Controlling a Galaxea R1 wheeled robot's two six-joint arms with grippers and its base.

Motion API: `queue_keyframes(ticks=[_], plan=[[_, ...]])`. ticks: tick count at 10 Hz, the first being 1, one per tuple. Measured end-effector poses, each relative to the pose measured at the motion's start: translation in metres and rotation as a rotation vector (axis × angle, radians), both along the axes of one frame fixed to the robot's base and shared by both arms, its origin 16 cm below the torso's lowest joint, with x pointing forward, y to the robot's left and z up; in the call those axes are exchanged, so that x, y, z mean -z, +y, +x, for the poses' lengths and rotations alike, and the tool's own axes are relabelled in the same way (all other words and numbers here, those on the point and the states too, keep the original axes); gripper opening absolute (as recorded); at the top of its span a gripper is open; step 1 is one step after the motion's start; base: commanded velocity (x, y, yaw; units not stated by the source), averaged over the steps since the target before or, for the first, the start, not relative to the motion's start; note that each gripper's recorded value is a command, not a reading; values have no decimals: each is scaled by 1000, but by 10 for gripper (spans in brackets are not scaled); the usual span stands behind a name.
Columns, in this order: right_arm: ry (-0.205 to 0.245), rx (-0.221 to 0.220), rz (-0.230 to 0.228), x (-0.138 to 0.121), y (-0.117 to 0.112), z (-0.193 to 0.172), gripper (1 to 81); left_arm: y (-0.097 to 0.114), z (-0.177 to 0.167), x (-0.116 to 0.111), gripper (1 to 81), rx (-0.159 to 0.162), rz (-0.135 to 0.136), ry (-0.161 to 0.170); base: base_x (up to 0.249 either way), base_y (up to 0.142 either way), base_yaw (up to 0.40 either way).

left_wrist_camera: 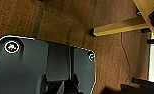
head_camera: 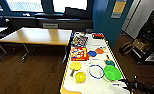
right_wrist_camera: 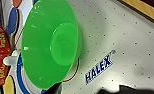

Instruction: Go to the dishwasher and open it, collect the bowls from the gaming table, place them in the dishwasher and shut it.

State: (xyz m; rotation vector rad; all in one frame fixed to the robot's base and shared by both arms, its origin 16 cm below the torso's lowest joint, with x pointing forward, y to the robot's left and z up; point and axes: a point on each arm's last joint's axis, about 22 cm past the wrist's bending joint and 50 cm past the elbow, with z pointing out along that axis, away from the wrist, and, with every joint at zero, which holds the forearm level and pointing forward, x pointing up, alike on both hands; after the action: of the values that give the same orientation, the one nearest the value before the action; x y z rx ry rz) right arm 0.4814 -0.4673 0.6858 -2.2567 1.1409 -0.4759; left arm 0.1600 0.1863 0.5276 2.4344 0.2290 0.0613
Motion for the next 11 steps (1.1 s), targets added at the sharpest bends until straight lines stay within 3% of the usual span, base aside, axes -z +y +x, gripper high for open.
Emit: queue_keyframes(ticks=[2, 5, 8, 11], plan=[[7, 29, 5, 5, -1, -5, 811, 3, 0, 4, 811, -1, 10, -1, 0, 0, 0], [-7, 67, 31, -7, -4, 9, 811, -2, -2, 6, 811, 6, 9, 7, 0, 0, 0], [-32, 137, -14, -24, -49, 23, 811, -4, -2, 6, 811, 7, 6, 8, 0, 0, 0], [-21, 173, -40, -23, -75, 23, 811, -4, -3, 7, 811, 8, 6, 10, 0, 0, 0]])
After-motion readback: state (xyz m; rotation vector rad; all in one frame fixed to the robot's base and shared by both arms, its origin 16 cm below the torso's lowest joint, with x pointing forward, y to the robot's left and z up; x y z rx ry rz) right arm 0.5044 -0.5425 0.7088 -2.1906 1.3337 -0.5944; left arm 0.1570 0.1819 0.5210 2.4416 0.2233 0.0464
